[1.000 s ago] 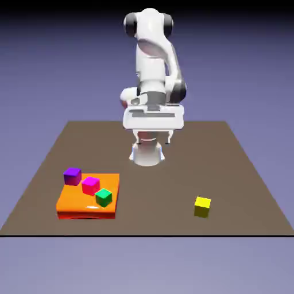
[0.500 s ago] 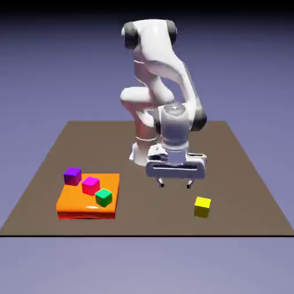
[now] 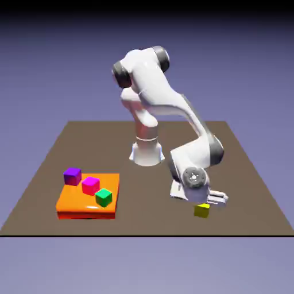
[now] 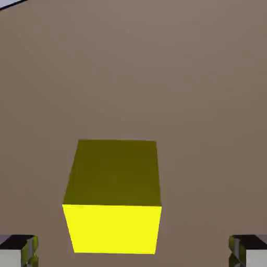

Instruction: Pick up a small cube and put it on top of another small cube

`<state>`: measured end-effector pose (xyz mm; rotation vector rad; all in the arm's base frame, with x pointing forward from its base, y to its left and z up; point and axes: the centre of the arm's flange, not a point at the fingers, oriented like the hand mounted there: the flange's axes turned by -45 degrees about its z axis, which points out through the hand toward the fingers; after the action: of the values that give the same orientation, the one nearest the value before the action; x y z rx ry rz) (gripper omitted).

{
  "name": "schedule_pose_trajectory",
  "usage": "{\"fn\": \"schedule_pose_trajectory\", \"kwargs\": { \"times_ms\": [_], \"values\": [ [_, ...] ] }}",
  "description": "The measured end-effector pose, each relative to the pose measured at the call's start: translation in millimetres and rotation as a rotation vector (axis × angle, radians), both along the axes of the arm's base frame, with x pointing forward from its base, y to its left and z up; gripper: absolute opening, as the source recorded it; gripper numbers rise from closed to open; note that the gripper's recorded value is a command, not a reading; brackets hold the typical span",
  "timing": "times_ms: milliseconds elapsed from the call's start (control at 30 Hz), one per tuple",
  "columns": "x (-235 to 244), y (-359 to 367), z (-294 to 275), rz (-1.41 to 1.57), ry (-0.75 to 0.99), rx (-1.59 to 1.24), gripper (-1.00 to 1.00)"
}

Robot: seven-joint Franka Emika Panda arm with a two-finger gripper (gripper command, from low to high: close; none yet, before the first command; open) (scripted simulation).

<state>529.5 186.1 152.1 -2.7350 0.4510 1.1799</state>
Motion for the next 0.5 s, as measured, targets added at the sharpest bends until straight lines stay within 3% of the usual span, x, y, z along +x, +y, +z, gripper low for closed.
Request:
{"fn": "schedule_pose_trajectory", "kwargs": {
  "times_ms": [133,167,233,333,500],
  "values": [
    [-29,10,-47,0.000,0.000,0.000,0.00],
    [-34,12,-54,0.000,0.000,0.000,-1.00],
    [-34,12,-54,-0.001,0.000,0.001,-1.00],
    [-4,2,-8,-0.002,0.000,0.002,-1.00],
    [42,-37,58,-0.008,-0.172,-0.115,-1.00]
  ]
}}
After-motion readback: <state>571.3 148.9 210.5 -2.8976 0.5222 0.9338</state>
